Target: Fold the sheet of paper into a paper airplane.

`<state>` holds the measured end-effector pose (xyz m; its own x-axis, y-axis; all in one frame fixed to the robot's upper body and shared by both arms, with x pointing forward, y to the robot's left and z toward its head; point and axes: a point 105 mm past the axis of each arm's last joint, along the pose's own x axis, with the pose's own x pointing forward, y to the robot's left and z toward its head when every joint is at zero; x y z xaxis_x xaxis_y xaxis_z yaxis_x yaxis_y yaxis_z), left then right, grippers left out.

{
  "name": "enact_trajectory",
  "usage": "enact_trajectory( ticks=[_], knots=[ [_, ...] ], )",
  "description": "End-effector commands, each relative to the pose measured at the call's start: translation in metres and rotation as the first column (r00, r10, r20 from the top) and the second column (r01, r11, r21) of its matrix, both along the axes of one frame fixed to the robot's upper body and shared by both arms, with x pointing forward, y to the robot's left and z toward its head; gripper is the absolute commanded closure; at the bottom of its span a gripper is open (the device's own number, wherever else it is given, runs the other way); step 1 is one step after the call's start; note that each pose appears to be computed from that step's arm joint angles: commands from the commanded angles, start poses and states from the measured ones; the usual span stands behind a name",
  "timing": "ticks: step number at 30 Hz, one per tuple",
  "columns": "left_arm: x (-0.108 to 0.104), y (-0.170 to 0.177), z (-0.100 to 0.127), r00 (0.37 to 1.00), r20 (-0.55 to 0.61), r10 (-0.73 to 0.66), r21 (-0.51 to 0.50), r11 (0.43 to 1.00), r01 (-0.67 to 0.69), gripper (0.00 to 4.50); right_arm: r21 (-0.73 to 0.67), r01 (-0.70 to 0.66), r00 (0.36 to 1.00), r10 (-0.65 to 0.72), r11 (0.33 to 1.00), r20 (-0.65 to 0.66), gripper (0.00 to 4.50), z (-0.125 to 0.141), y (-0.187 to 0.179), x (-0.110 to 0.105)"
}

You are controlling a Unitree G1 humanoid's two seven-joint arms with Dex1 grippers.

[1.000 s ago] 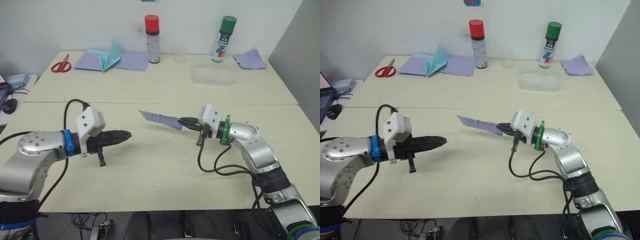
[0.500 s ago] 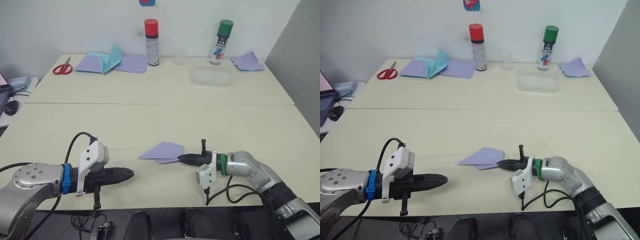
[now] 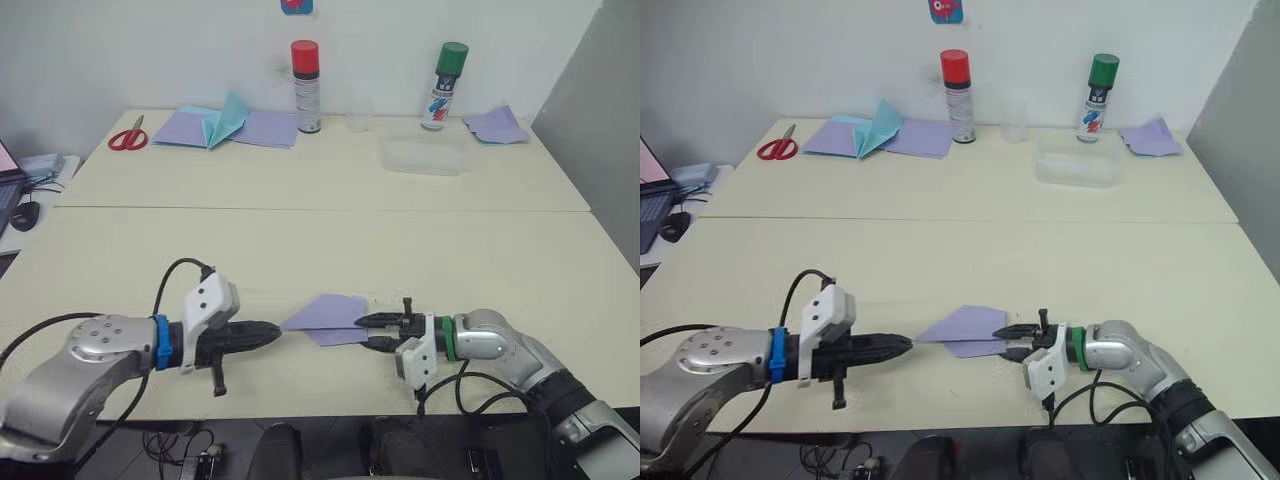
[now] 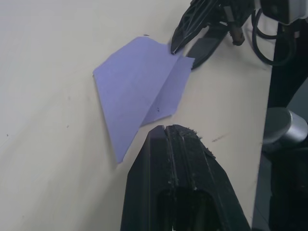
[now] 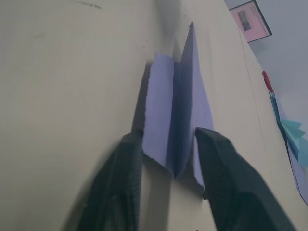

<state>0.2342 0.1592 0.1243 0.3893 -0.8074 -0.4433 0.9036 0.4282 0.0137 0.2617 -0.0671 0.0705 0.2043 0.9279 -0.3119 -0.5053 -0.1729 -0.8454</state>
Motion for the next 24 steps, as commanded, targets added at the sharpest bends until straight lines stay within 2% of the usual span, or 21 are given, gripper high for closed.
enact_trajectory(
  ticks=[1,3,8,12,16,19,21,24],
  knots=[
    [0.013,-0.012,-0.003,0.998,0.054,0.013,0.007,1.0,-0.013,4.5,0.033,-0.003,1.0,0.004,0.999,-0.019,1.3,0.011,-0.012,-0.007],
    [0.02,-0.019,-0.006,0.997,0.074,0.024,0.005,1.0,-0.024,4.5,0.049,0.001,1.0,0.0,0.999,-0.022,0.62,0.016,-0.019,-0.01],
    [0.03,-0.037,-0.013,0.995,0.088,0.04,-0.048,0.998,-0.035,4.5,0.138,0.014,0.998,-0.005,0.99,-0.063,0.62,0.035,-0.028,-0.017],
    [0.031,-0.04,-0.032,0.997,0.062,0.045,-0.011,0.999,-0.045,4.5,0.226,0.133,0.983,-0.1,0.965,-0.151,0.62,0.049,-0.02,0.001],
    [0.029,-0.042,-0.046,0.998,0.049,0.024,0.023,0.999,-0.026,4.5,0.28,0.329,0.918,-0.235,0.902,-0.32,0.62,0.058,-0.02,0.026],
    [0.03,-0.042,-0.05,0.998,0.054,0.03,0.032,0.999,-0.032,4.5,0.285,0.43,0.847,-0.273,0.857,-0.456,0.62,0.06,-0.022,0.032],
    [0.028,-0.041,-0.056,0.999,0.045,0.026,0.045,0.999,-0.028,4.5,0.267,0.501,0.767,-0.28,0.823,-0.577,0.62,0.06,-0.025,0.034],
    [0.026,-0.042,-0.062,0.999,0.032,0.021,0.056,0.998,-0.023,4.5,0.235,0.535,0.718,-0.29,0.812,-0.633,0.62,0.06,-0.027,0.034]
  ],
)
